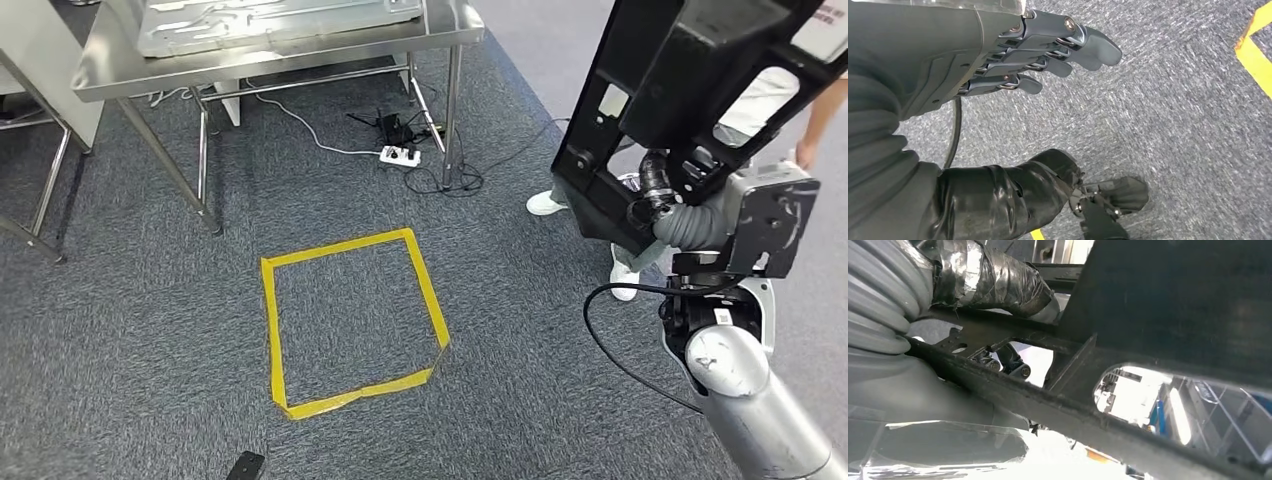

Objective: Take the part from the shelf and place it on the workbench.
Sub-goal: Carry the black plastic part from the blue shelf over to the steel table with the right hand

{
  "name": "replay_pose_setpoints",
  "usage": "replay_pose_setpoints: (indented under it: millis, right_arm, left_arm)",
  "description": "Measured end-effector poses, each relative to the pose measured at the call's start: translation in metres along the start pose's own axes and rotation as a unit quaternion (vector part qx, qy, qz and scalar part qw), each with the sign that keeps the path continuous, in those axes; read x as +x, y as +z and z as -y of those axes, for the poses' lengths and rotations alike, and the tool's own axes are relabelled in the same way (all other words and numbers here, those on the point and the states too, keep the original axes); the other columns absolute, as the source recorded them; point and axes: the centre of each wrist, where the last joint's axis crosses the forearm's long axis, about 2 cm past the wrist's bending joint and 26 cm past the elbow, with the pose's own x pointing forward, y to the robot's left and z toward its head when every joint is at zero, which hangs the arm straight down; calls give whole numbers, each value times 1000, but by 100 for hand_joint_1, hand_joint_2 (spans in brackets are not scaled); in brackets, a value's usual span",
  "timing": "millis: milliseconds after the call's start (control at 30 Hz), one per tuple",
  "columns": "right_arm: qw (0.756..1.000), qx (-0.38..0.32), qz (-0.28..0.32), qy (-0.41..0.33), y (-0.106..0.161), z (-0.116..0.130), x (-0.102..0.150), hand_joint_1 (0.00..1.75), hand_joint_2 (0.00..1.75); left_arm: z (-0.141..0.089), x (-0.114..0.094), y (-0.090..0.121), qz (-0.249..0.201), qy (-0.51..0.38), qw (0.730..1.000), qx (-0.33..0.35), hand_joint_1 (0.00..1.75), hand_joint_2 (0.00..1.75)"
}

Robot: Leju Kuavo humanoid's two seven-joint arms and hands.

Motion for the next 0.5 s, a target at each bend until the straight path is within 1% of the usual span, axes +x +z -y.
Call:
replay_pose_setpoints:
  millis: [100,233,400,500]
  right_arm:
    - [1000,-3,2,0,0,1,0,175,175]
    - [1000,2,-15,-3,-1,2,0,175,175]
    - [996,12,-87,-34,-3,3,-4,175,175]
    - [993,6,-114,-41,-8,3,-5,175,175]
  left_arm:
    - [-1,-3,1,-1,-2,1000,0,0,175]
    - [-1,-1,0,2,4,1000,-9,0,175]
    - [-1,0,0,1,13,1000,-20,0,175]
    - [-1,1,-1,0,15,1000,-19,0,175]
